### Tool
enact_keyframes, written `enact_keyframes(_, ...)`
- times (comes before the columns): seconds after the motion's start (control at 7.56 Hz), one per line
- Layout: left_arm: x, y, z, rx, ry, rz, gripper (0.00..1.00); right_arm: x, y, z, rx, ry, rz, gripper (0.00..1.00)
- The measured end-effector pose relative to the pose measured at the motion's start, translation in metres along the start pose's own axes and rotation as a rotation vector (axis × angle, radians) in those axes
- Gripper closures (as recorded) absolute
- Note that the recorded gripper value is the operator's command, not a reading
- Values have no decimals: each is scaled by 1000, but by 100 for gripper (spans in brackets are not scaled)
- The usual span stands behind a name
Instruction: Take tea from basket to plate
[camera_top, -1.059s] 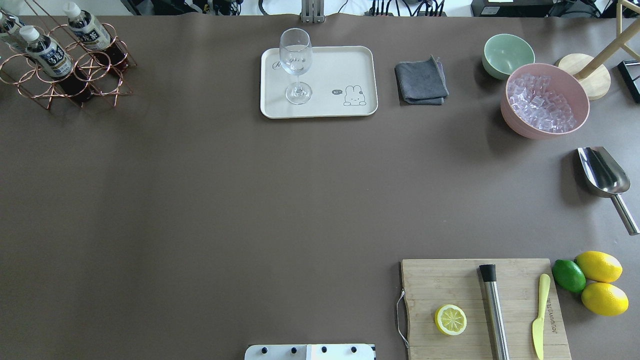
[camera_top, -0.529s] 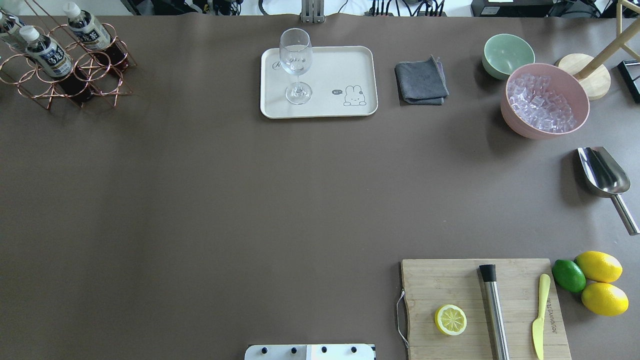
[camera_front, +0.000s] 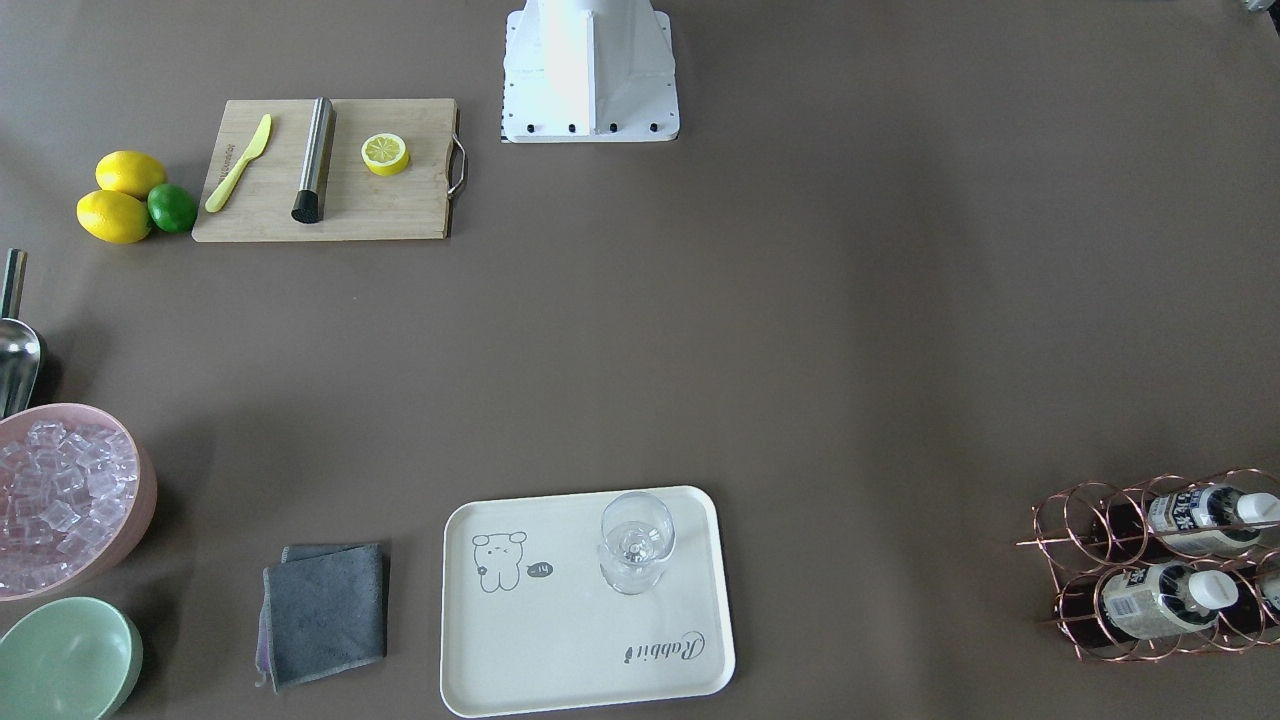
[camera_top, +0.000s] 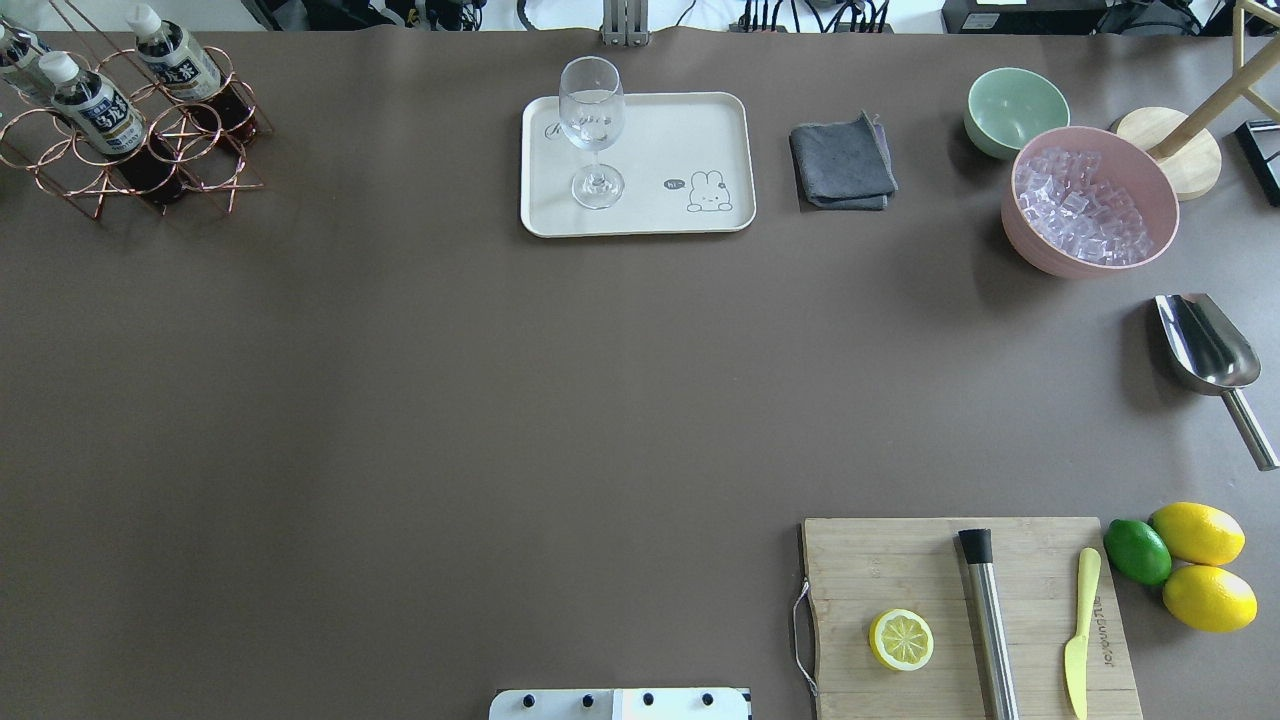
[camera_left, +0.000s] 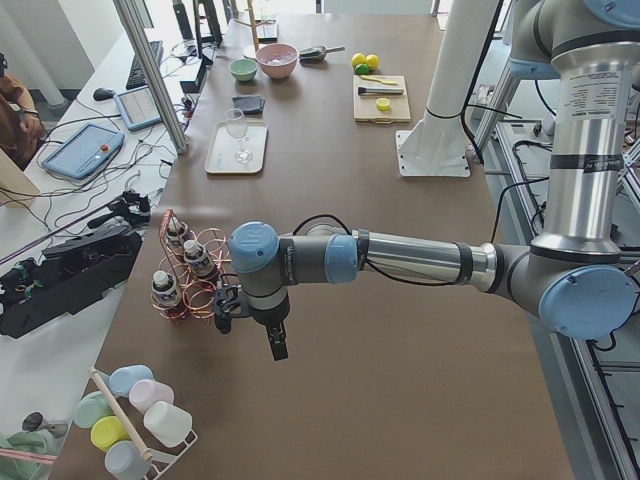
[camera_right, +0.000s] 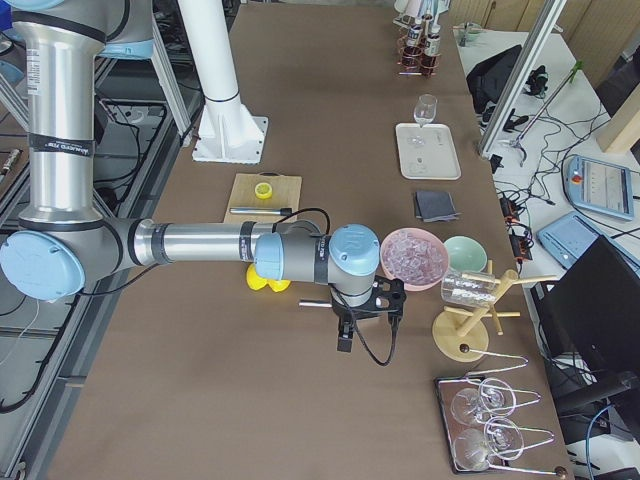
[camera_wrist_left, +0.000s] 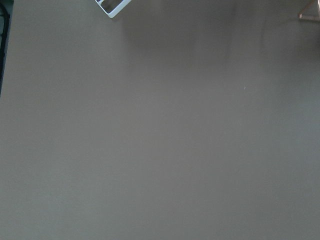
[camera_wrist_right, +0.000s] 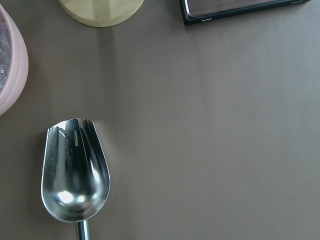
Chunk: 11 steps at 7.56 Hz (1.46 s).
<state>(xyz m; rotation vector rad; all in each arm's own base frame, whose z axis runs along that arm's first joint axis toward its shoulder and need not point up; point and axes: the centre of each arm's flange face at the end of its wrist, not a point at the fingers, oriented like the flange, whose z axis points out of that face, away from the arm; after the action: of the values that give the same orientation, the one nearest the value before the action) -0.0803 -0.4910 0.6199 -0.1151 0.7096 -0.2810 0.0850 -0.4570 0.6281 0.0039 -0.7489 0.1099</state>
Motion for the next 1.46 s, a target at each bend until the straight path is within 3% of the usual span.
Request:
enact_keyframes(0.26,40,-25,-30,22,82,-281,2,-6,-3,-2,4,15,-16,0)
enact_keyframes(0.79,121,-76,-95,48,139,-699,2,-25,0,1,1,64,-67,0)
enact_keyframes(1.46,159,-94,-117,36,151,-939,2,-18,5,10,-15,100,-57,0)
